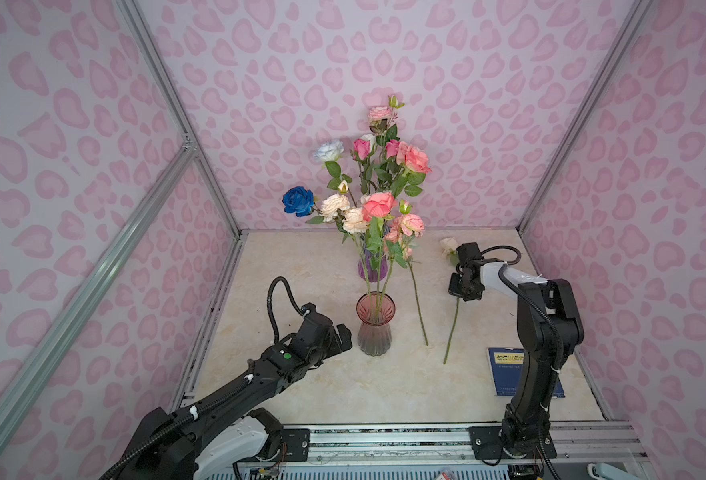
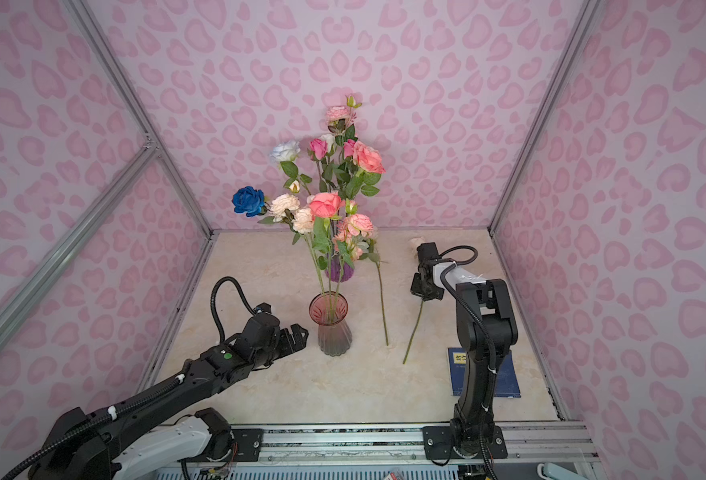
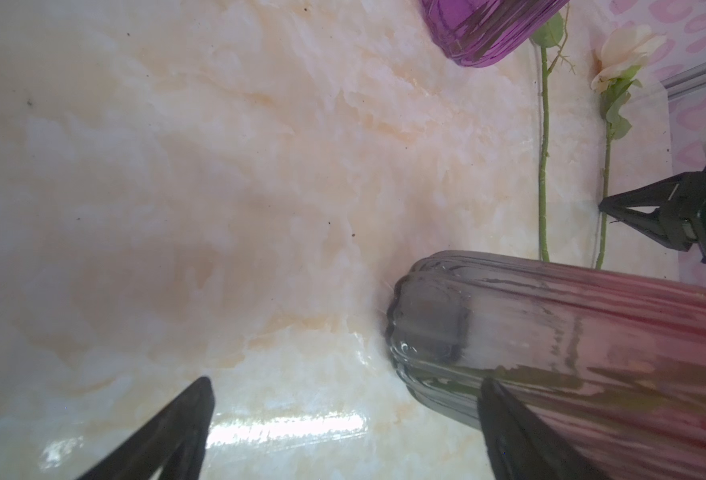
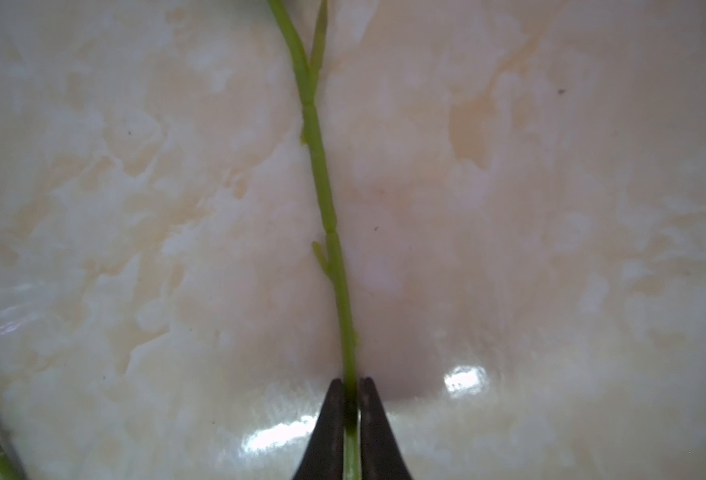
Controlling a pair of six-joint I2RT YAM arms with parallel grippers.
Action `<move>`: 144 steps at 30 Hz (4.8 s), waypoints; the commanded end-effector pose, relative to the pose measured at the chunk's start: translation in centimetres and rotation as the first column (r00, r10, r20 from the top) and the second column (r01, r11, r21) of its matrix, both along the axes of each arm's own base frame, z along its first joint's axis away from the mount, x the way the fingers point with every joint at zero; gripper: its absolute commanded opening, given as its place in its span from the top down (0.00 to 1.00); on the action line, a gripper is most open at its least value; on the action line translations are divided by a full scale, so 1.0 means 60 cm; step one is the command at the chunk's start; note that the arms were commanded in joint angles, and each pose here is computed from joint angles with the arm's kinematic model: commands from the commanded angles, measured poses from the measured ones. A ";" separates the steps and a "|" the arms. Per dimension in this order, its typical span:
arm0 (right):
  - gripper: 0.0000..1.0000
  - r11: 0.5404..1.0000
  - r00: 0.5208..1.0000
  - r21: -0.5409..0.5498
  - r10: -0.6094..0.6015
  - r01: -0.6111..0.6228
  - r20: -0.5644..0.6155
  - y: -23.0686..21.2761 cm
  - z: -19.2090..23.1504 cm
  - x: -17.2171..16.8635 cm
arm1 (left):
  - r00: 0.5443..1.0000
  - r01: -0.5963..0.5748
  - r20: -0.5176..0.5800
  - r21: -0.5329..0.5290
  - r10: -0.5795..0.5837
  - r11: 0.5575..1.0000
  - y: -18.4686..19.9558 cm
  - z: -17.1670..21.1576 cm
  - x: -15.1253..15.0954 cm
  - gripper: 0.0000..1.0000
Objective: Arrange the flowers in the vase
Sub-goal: 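Close the right gripper on the cream rose stem and lift it, then raise the cream rose high and carry it over the red-grey vase, then lower the cream rose stem into the red-grey vase and open the right gripper, then move the right gripper down and close it on the last cream rose stem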
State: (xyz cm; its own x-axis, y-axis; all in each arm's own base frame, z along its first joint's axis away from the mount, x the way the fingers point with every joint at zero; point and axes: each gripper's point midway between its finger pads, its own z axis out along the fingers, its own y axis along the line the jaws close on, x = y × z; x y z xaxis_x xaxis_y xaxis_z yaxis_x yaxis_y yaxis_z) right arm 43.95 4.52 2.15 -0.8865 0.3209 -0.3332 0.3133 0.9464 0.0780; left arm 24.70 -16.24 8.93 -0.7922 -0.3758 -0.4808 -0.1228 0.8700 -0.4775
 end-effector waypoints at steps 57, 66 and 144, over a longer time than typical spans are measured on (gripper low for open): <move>1.00 0.852 0.039 -0.087 0.126 -0.516 0.991 0.327 0.818 -0.260 | 0.867 -0.155 0.432 -0.243 0.249 0.958 0.123 0.229 -0.049 0.01; 1.00 0.820 0.023 -0.157 0.203 -0.550 0.979 0.405 0.779 -0.243 | 0.865 -0.147 0.435 -0.260 0.252 0.954 0.123 0.220 -0.053 0.01; 0.61 0.972 0.869 -0.082 0.235 -0.221 0.435 0.148 0.218 -0.142 | 0.972 -0.082 0.199 -0.217 0.127 0.973 0.037 0.088 -0.018 0.01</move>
